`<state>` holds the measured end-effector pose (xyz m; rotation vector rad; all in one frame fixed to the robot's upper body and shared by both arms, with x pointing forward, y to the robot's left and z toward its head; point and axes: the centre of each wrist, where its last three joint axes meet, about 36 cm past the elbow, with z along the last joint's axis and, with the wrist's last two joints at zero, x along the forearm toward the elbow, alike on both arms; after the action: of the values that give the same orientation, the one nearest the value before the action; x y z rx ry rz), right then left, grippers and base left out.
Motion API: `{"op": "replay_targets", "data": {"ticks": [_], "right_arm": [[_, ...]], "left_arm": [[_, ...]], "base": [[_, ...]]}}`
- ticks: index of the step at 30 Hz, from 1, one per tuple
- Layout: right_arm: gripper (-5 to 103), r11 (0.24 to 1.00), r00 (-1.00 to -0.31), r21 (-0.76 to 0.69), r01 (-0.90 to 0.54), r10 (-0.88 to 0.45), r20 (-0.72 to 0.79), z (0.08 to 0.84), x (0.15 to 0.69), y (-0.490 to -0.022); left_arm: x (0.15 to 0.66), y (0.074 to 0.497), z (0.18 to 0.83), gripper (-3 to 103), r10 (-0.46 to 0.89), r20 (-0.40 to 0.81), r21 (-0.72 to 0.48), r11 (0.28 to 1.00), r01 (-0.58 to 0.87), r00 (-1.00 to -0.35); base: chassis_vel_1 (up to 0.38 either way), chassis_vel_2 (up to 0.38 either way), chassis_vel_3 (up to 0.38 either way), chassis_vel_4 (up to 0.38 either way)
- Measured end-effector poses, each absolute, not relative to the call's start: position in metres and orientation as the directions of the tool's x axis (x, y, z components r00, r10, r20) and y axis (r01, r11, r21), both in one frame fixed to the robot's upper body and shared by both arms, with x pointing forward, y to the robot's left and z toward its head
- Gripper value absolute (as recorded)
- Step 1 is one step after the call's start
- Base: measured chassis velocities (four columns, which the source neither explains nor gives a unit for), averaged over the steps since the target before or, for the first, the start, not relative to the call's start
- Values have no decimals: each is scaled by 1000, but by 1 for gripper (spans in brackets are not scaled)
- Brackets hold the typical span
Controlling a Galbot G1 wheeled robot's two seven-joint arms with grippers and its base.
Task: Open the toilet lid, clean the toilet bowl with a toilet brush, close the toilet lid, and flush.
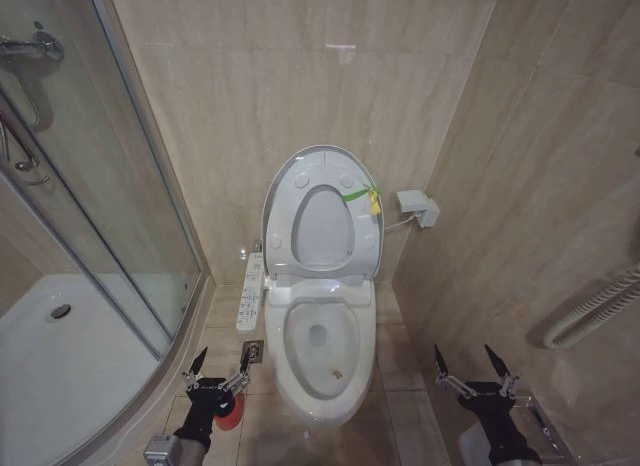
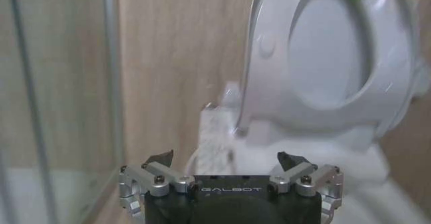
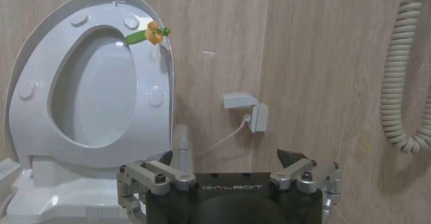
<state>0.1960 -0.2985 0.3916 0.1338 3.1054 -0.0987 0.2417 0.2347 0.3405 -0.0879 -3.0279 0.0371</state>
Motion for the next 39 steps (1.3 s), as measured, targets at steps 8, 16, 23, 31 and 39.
{"op": "replay_targets", "data": {"ticks": [8,16,23,31,39], "right_arm": [[100,994,-996,-62,87,85,-35,392,196,-299],[100,994,-996,-62,87,85,-34,392,196,-299],[100,994,-996,-62,87,85,-34,392,196,-299],[100,994,-996,-62,87,85,-34,392,196,-299],[100,994,-996,-62,87,85,-34,392,196,-299]], "left_arm": [[216,237,279,97,-60,99,25,998,-58,-993],[199,242,254,99,-81,124,12,997,-80,-989],[186,246,229,103,-93,174,11,996,-93,-980],[174,275,193,98,-124,203,33,992,-120,-971],[179,303,164,101,-108,201,46,994,-101,-974]], "base": [[0,0,0,0],[0,0,0,0],[0,0,0,0],[0,0,0,0],[0,0,0,0]]}}
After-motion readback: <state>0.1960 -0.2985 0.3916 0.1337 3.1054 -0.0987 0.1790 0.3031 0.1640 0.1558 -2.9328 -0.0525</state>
